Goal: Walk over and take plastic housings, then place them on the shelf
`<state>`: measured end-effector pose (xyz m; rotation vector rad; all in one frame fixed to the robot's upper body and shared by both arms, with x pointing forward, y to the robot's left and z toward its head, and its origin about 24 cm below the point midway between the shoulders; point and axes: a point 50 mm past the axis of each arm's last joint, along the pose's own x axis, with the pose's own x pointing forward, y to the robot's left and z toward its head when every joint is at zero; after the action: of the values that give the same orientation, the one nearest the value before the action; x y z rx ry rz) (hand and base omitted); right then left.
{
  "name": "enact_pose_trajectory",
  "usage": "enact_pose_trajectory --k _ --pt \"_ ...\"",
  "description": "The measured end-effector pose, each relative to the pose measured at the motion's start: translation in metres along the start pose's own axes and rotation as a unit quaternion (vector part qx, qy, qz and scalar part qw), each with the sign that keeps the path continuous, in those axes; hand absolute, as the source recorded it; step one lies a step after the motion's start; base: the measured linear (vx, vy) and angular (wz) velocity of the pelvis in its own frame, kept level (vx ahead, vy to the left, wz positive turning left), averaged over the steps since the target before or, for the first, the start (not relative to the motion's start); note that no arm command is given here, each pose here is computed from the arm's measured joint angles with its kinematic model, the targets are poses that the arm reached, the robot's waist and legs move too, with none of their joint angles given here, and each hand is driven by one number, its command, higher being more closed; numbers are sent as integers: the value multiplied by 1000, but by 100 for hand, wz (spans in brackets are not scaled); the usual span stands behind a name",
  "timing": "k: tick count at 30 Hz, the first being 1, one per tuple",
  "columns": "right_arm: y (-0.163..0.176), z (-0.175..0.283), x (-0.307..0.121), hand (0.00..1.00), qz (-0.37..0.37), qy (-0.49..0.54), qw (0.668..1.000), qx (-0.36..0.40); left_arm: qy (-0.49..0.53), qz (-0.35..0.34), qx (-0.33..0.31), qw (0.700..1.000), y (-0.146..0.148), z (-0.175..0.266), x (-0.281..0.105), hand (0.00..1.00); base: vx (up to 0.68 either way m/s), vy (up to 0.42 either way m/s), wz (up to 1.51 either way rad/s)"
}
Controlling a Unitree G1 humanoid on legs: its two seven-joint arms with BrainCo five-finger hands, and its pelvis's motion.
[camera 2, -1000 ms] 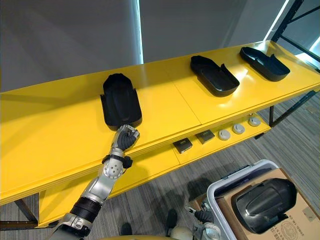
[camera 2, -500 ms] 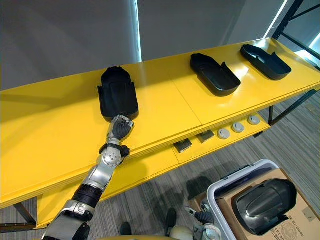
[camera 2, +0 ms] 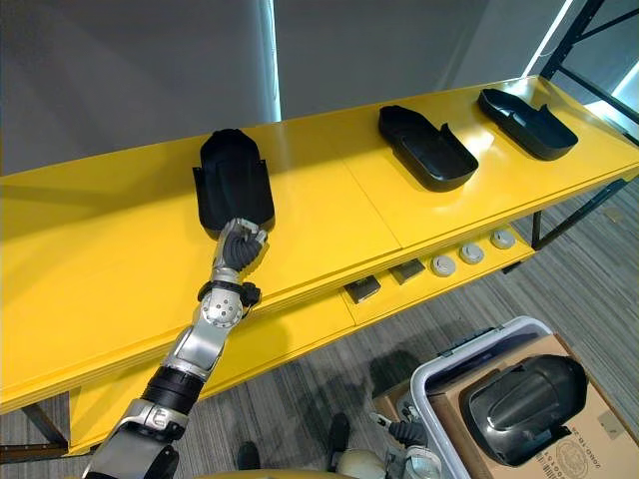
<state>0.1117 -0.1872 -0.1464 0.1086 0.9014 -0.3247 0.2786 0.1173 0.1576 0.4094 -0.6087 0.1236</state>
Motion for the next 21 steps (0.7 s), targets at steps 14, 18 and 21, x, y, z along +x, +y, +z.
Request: enact_pose_trajectory --k 14,18,21 --pt "-32 -15 -5 0 -43 28 999 -3 146 437 19 887 183 -44 -136 100 -20 4 21" --pt "-23 -2 -4 0 -32 -4 999 0 368 389 20 844 157 -96 -207 100 17 15 14" --pt "-15 7 -4 0 -22 -26 999 4 505 322 -11 801 122 -128 -250 100 12 8 3"
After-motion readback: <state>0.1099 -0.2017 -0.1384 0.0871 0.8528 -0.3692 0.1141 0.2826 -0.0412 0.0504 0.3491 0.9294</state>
